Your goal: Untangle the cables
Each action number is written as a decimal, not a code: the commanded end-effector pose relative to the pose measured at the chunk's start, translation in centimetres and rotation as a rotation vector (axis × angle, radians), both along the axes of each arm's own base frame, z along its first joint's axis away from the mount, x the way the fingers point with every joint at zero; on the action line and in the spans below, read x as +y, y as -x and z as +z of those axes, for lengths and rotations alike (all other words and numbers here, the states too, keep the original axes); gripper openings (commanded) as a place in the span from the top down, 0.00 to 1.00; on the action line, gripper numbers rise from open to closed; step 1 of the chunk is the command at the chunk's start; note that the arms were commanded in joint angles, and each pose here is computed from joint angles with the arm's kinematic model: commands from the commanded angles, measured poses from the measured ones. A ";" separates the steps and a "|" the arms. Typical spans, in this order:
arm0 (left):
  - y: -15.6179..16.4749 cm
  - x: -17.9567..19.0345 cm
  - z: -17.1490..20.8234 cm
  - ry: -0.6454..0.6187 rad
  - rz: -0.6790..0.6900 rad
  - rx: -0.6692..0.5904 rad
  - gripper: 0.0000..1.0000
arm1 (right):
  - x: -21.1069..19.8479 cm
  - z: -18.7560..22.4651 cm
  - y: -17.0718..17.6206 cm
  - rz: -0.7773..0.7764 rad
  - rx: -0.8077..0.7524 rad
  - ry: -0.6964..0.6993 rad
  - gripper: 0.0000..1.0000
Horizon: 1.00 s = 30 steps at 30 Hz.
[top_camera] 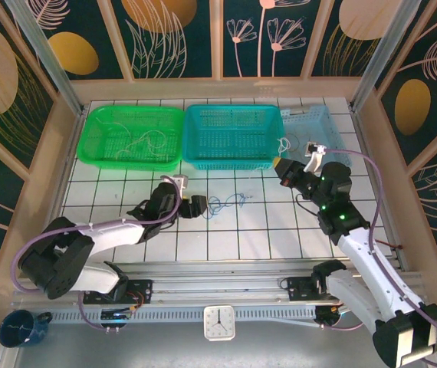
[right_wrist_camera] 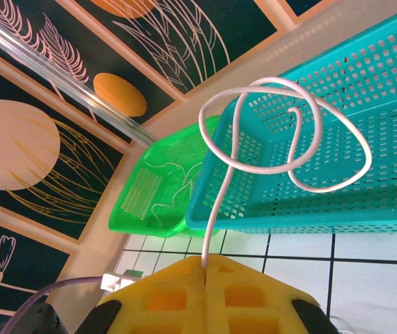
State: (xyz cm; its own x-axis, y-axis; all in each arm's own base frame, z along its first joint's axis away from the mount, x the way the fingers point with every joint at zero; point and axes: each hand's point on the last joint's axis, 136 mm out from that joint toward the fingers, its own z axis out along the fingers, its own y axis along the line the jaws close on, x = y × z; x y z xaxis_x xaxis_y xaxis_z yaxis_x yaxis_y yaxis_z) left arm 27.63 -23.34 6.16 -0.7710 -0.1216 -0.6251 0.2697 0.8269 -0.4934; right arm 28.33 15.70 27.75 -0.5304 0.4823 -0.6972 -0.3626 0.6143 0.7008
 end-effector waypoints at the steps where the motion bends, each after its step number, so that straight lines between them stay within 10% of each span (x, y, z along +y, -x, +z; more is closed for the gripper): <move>1: 0.3 -0.9 -0.1 0.032 -0.036 0.043 0.26 | 0.0 0.9 0.1 -0.005 -0.049 -0.002 1.00; 18: 0.5 -2.3 -1.0 0.074 -0.085 0.085 0.53 | 0.1 0.8 0.0 -0.002 -0.048 -0.002 1.00; 21: 0.4 -2.5 -0.7 0.080 -0.088 0.077 0.78 | 0.2 0.6 0.0 -0.001 -0.046 0.000 1.00; 24: -0.1 -2.6 0.7 0.087 -0.080 0.053 1.00 | 0.2 -0.1 0.1 0.003 -0.033 0.005 1.00; 30: -2.1 -3.3 9.3 0.154 -0.057 -0.082 1.00 | 0.8 -3.2 0.8 0.015 0.026 0.025 1.00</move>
State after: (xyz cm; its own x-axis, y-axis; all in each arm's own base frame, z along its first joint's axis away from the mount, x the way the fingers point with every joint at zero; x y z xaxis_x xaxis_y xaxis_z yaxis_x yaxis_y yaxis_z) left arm 28.25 -26.33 10.00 -0.7911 -0.1231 -0.5992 0.3217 0.7494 -0.5787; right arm 27.83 16.32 25.08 -0.5691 0.4606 -0.6812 -0.3446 0.6186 0.7061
